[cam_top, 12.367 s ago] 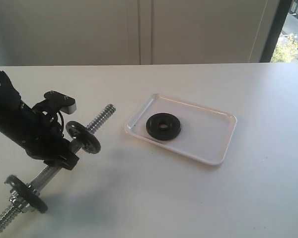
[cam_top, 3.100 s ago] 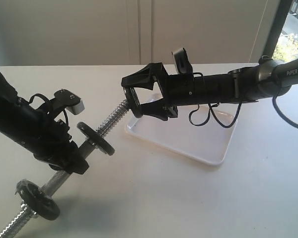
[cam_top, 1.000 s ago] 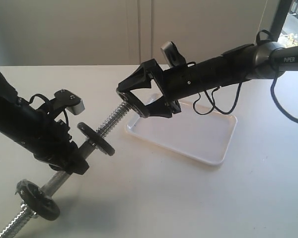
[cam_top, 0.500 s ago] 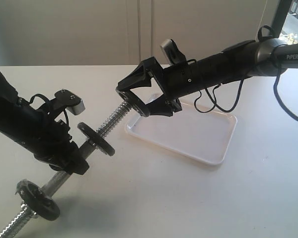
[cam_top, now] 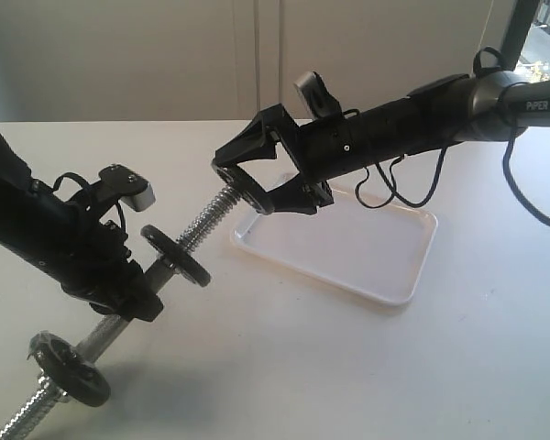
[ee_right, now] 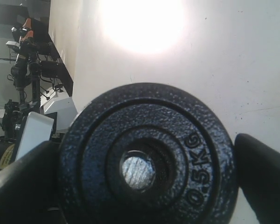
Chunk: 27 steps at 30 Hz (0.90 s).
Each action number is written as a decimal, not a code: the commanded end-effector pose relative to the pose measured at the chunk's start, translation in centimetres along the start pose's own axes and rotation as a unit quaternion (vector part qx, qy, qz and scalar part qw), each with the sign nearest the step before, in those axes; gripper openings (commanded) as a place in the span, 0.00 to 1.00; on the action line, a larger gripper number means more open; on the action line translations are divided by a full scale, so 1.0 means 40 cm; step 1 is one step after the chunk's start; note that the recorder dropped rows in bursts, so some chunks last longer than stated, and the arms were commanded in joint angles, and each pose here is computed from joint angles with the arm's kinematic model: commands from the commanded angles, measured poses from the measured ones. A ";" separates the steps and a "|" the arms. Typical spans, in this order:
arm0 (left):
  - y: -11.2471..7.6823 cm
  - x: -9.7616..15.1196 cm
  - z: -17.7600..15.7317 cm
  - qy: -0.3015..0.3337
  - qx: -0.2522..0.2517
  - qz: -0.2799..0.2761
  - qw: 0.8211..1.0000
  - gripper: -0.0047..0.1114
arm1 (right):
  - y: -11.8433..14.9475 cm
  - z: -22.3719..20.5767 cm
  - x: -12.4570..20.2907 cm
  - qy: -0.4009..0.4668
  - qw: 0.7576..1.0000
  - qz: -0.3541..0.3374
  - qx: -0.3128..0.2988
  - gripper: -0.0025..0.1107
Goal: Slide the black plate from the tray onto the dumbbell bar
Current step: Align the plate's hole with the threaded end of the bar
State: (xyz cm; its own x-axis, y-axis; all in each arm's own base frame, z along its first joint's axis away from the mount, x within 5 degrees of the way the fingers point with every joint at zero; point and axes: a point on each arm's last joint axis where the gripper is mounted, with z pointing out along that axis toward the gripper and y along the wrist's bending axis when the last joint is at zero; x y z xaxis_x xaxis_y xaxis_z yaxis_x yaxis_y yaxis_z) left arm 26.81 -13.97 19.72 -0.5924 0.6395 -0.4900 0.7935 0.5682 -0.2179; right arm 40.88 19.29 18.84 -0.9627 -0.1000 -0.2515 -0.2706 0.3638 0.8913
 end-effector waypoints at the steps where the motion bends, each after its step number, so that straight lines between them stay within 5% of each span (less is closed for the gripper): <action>1: -0.023 -0.045 -0.044 -0.066 0.012 -0.024 0.997 0.04 | 0.062 0.002 0.000 0.003 0.999 -0.009 -0.049 0.02; 27: -0.023 -0.045 -0.044 -0.066 0.012 -0.024 0.997 0.04 | 0.062 0.003 0.000 0.004 0.999 0.004 -0.049 0.02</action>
State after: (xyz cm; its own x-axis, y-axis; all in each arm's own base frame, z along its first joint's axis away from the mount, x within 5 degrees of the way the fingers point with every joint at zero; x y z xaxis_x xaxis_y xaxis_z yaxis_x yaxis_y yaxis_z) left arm 26.81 -13.97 19.72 -0.5924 0.6395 -0.4900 0.7935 0.5682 -0.2179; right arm 40.79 19.91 19.29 -0.9700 -0.0731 -0.2319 -0.2430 0.3307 0.9119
